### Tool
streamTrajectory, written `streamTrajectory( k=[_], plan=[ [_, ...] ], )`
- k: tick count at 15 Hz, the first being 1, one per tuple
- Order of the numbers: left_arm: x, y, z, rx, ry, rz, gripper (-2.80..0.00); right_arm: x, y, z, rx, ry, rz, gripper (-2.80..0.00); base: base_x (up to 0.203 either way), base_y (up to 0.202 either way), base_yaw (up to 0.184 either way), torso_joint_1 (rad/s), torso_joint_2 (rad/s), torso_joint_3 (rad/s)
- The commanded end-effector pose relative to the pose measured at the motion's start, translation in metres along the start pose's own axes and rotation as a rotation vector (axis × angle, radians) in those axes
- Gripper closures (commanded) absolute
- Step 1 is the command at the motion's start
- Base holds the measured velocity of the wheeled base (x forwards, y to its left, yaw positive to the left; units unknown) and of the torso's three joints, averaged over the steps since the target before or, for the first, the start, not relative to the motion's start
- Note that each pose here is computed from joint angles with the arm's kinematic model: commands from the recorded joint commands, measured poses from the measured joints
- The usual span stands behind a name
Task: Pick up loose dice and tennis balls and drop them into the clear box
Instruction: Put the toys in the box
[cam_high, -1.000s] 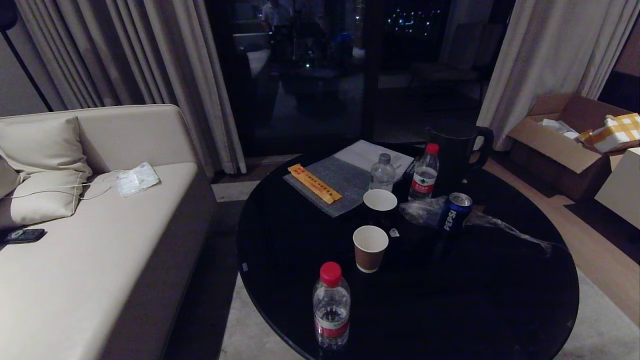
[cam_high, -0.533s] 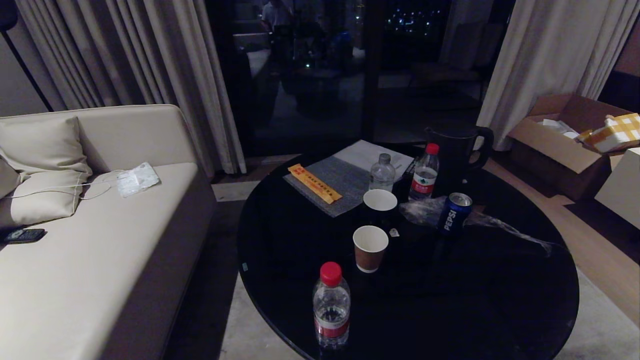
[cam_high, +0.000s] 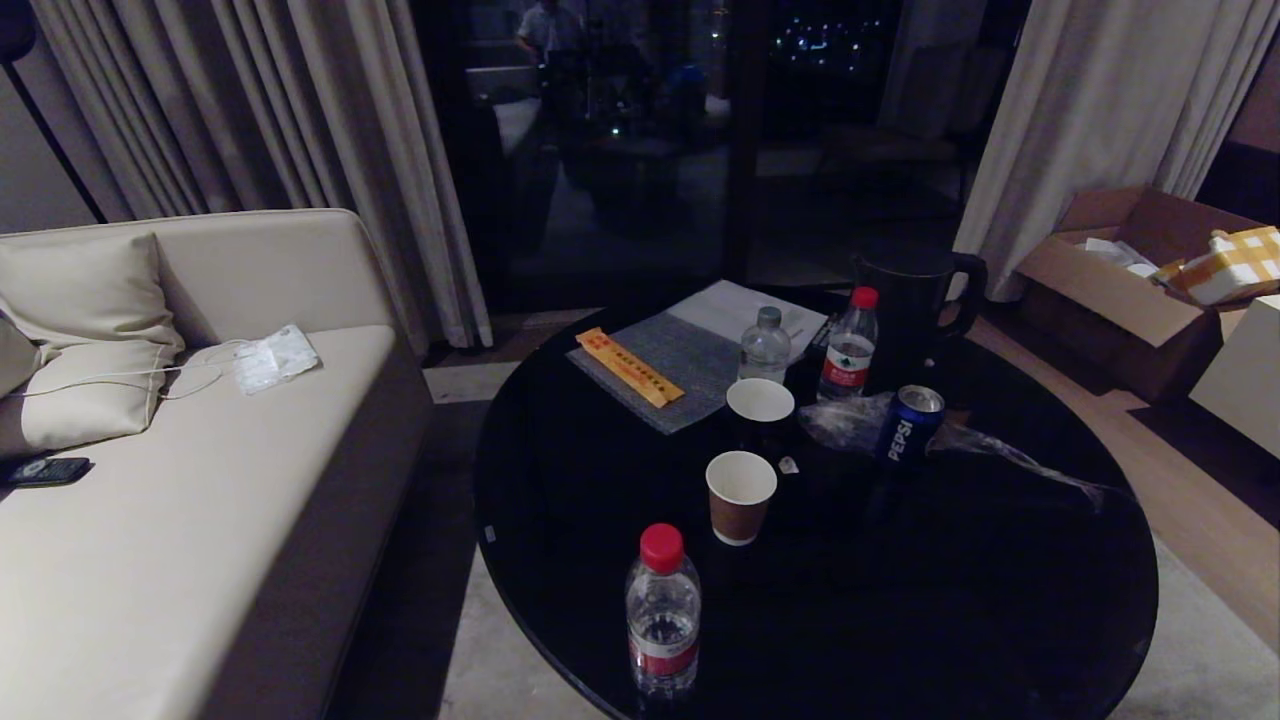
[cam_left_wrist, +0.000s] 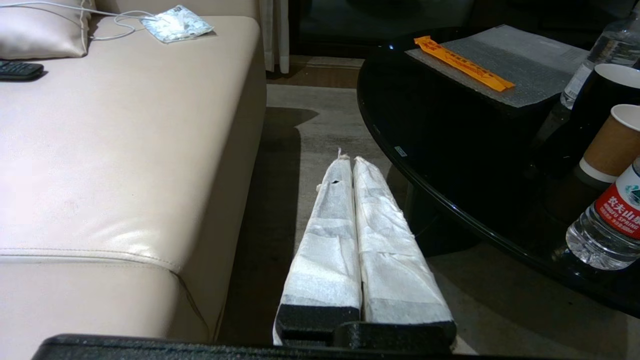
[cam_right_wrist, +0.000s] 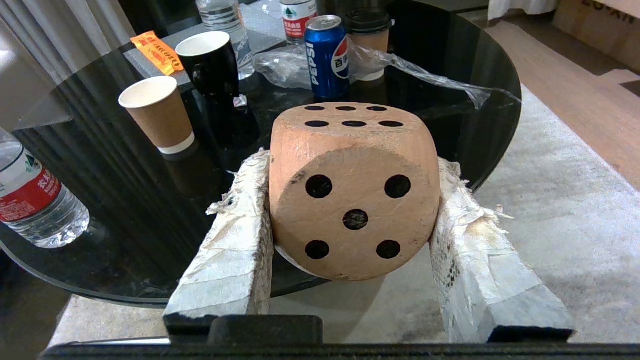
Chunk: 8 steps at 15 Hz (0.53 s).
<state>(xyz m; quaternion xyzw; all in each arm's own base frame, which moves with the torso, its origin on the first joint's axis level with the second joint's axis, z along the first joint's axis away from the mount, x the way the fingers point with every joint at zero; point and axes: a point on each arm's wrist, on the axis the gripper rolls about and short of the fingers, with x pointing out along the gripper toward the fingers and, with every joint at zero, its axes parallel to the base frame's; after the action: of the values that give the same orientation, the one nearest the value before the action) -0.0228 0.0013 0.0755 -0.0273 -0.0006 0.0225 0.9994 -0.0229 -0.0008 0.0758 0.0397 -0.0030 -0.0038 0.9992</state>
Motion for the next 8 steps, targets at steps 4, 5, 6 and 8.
streamTrajectory(
  k=[4,5,6,8],
  plan=[
    [0.0002,0.0000,-0.0004,0.004,0.003,0.000,0.00,0.0001,0.0000,0.0001,0.000,0.001,0.002,0.00,0.000,0.000,0.000,0.000,0.00,0.000],
    [0.0002,0.0000,-0.0004,0.003,0.003,0.000,0.00,0.0001,0.0000,0.0001,0.000,0.001,0.001,0.00,0.000,0.000,0.000,0.000,0.00,0.000],
    [0.0002,0.0001,-0.0004,-0.003,0.003,0.002,0.00,0.0001,0.0000,0.0001,0.000,0.001,0.001,0.00,-0.062,0.000,-0.001,0.002,0.00,0.003],
    [0.0002,0.0001,-0.0004,-0.002,0.003,0.003,0.00,0.0001,0.0000,0.0001,-0.003,0.001,0.002,0.00,-0.162,0.000,0.000,0.002,0.00,-0.001]
  ],
)
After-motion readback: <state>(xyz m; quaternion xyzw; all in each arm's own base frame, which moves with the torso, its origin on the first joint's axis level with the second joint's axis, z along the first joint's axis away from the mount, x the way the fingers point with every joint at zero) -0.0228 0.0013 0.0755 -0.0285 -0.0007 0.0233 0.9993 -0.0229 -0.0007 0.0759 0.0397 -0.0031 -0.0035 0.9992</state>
